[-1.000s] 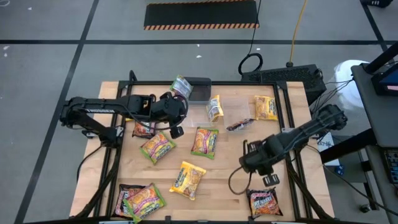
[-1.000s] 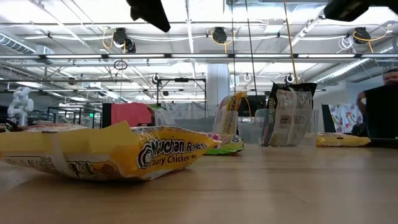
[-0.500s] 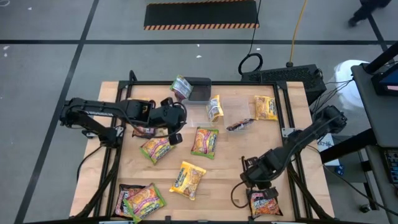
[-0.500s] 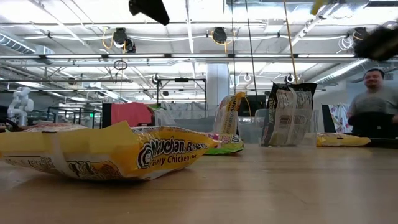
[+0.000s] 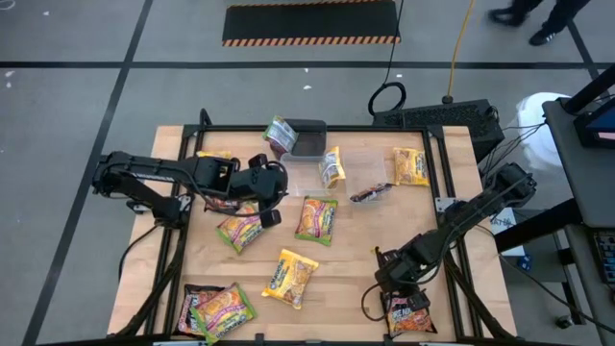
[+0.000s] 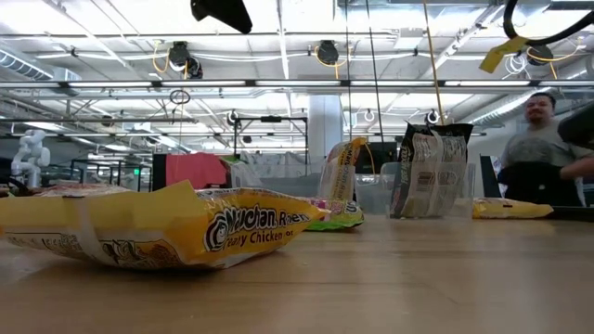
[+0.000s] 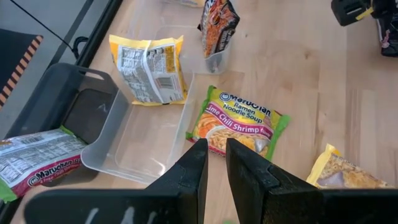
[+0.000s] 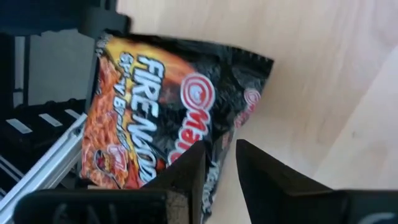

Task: Sort Maruchan noodles
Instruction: Put the black noodle pack into the right transparent bin

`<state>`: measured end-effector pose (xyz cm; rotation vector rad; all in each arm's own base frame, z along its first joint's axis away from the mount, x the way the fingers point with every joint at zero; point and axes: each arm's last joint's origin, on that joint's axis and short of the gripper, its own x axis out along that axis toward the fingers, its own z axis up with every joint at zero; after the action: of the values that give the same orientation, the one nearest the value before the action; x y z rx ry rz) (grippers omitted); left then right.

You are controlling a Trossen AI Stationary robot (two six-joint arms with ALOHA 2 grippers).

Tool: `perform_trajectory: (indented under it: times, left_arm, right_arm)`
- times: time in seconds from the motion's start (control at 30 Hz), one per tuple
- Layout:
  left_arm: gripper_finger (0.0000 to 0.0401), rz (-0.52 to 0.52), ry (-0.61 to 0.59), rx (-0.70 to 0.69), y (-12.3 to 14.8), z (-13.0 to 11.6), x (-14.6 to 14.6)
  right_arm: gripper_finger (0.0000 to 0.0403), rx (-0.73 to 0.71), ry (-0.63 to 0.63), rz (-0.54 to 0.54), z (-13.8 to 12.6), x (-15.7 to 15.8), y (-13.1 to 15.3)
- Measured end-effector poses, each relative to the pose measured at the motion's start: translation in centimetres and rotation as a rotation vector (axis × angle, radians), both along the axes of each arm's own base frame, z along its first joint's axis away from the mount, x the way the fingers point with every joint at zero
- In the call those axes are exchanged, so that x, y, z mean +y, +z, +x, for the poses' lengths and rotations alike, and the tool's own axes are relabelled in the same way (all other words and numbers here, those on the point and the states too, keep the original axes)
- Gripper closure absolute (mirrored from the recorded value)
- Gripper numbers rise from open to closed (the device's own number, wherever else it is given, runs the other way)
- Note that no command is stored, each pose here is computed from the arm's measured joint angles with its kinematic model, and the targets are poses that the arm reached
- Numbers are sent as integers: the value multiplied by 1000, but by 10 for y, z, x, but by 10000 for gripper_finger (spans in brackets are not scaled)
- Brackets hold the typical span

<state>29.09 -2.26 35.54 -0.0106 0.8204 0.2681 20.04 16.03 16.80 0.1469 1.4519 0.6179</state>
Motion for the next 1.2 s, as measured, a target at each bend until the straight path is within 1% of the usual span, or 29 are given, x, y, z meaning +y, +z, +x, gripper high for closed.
perform_trajectory:
  times: [0.17, 0.27, 0.67, 0.8, 0.9, 1.1, 1.2]
  left_arm:
    - [336, -7, 7, -2, 0, 0, 0]
    - [336, -7, 8, -3, 0, 0, 0]
    - [336, -7, 8, -3, 0, 0, 0]
    - [336, -7, 8, -3, 0, 0, 0]
    - [336, -7, 7, -3, 0, 0, 0]
    - [336, -6, 7, -3, 0, 0, 0]
    - [336, -6, 7, -3, 0, 0, 0]
  right_arm:
    - [319, -44, 0, 33, 0, 0, -7]
    - [319, -47, 6, 62, 0, 0, -10]
    - [319, -85, 5, 84, -3, -2, -21]
    - [320, -88, -28, 104, -5, -4, -28]
    - [333, -87, -36, 106, -6, -4, -29]
    - [395, -93, -31, 103, -6, -4, -29]
    - [397, -94, -29, 102, -6, -4, -29]
